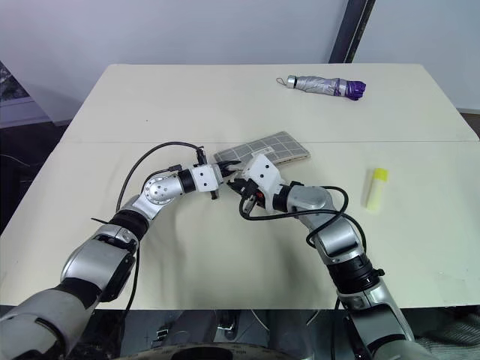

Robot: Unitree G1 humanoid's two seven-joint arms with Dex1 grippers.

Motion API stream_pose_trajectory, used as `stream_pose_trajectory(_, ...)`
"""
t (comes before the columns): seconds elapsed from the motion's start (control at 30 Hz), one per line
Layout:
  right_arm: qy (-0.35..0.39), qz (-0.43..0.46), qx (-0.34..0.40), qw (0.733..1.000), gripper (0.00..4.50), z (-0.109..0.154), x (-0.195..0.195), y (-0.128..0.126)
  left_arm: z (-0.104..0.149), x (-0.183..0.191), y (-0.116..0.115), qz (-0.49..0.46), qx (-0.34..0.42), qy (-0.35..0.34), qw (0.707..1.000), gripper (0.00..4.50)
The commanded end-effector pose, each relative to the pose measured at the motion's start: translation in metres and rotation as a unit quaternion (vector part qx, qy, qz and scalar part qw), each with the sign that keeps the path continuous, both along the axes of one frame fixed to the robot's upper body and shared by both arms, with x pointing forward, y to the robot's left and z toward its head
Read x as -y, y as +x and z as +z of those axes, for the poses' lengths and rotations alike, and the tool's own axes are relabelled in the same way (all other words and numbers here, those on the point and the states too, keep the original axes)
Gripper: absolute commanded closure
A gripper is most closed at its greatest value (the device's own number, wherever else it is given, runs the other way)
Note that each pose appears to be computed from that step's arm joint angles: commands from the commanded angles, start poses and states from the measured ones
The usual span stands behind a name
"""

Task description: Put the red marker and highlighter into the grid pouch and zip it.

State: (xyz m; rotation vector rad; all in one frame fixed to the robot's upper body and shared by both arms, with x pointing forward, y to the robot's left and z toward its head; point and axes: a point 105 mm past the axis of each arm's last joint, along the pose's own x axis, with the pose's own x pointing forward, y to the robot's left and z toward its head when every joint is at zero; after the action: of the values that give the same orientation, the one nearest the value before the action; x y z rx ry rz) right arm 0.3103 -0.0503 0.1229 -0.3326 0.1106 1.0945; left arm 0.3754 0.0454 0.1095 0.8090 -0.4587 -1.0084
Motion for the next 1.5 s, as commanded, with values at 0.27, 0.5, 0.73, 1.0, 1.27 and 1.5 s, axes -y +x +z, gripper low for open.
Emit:
stream_pose_trajectory(0.27, 0.019, -0.006, 0.031, 0.999, 3.64, 0.014, 0.005, -0.003, 0.020, -0.002, 0.005, 0.003, 0.028, -0.019, 0.999, 4.50)
stream_pose_trajectory(0.5, 0.006, -0.093, 0.078, 0.993, 0.21, 0.024, 0.060, -0.023, 0.027, -0.012, 0.004, 0.010, 0.046, -0.030, 0.998, 4.50)
stream_pose_trajectory(0.73, 0.039, -0.213, 0.155, 0.964, 0.09, 0.036, 0.090, -0.055, 0.033, -0.018, 0.002, 0.006, 0.053, -0.047, 0.998, 4.50)
stream_pose_trajectory(1.0, 0.068, -0.535, 0.159, 0.827, 0.09, 0.028, 0.161, -0.039, 0.028, -0.020, 0.001, 0.011, 0.047, -0.046, 0.998, 4.50)
stream_pose_trajectory(1.27, 0.018, -0.664, 0.096, 0.741, 0.09, 0.006, 0.229, -0.031, 0.027, -0.011, 0.000, 0.000, 0.044, -0.050, 0.998, 4.50)
stream_pose_trajectory(1.5, 0.052, -0.704, -0.039, 0.707, 0.09, -0.028, 0.257, -0.018, 0.028, -0.009, -0.001, -0.001, 0.047, -0.052, 0.998, 4.50)
